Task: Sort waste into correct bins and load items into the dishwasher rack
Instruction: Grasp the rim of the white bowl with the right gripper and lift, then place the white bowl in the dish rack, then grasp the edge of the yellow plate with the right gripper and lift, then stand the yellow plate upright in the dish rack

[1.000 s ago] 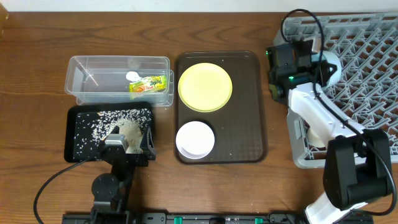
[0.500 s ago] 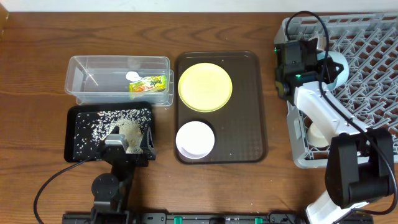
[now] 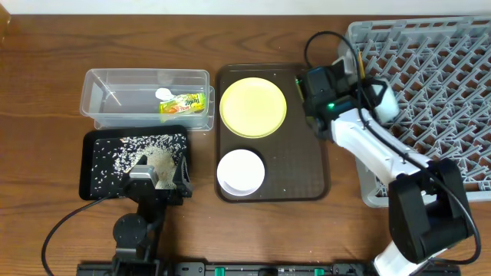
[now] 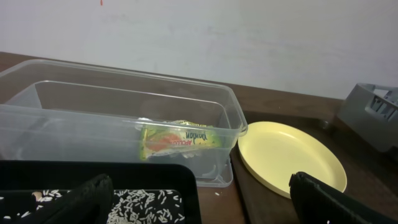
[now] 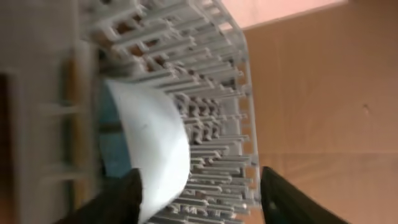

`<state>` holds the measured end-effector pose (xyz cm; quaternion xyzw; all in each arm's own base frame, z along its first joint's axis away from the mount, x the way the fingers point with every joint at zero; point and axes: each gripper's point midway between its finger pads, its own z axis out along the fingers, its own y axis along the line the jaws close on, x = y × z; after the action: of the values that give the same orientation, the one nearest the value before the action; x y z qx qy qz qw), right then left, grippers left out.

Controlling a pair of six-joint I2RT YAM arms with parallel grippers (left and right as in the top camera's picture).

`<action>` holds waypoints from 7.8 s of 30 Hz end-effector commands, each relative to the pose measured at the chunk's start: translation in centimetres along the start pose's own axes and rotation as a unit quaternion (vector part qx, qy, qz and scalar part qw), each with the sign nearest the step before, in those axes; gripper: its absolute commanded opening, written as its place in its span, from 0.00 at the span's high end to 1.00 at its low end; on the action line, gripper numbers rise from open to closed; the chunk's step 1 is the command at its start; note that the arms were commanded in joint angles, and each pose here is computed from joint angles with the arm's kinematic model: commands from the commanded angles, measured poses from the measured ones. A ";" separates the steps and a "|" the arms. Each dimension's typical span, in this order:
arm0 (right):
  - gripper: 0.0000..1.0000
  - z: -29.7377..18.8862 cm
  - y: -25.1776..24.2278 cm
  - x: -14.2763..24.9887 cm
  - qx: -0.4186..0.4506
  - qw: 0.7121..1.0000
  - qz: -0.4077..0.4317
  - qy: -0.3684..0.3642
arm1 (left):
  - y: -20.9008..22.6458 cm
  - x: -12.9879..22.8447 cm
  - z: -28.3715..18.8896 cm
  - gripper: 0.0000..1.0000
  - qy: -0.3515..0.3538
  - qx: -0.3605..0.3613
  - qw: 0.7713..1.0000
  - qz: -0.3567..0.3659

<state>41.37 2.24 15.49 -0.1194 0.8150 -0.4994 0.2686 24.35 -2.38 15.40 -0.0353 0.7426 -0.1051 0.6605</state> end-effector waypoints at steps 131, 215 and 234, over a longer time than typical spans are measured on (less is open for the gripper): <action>0.51 -15.8 4.4 -1.8 -0.562 0.791 0.243 -0.017 | 0.3 1.5 0.1 0.07 0.020 -0.003 1.000 -0.002; 0.95 10.4 -11.8 5.2 0.046 0.993 0.082 0.070 | 0.3 1.5 0.1 0.07 0.020 -0.003 1.000 -0.001; 0.24 -5.4 -4.3 -3.1 -0.166 0.971 0.117 -0.128 | 0.3 1.5 0.1 0.07 0.020 -0.003 1.000 -0.002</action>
<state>41.42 1.88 19.94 -0.1429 0.8394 -0.4049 0.3332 24.35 -2.38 15.39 -0.0351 0.7428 -0.1053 0.6603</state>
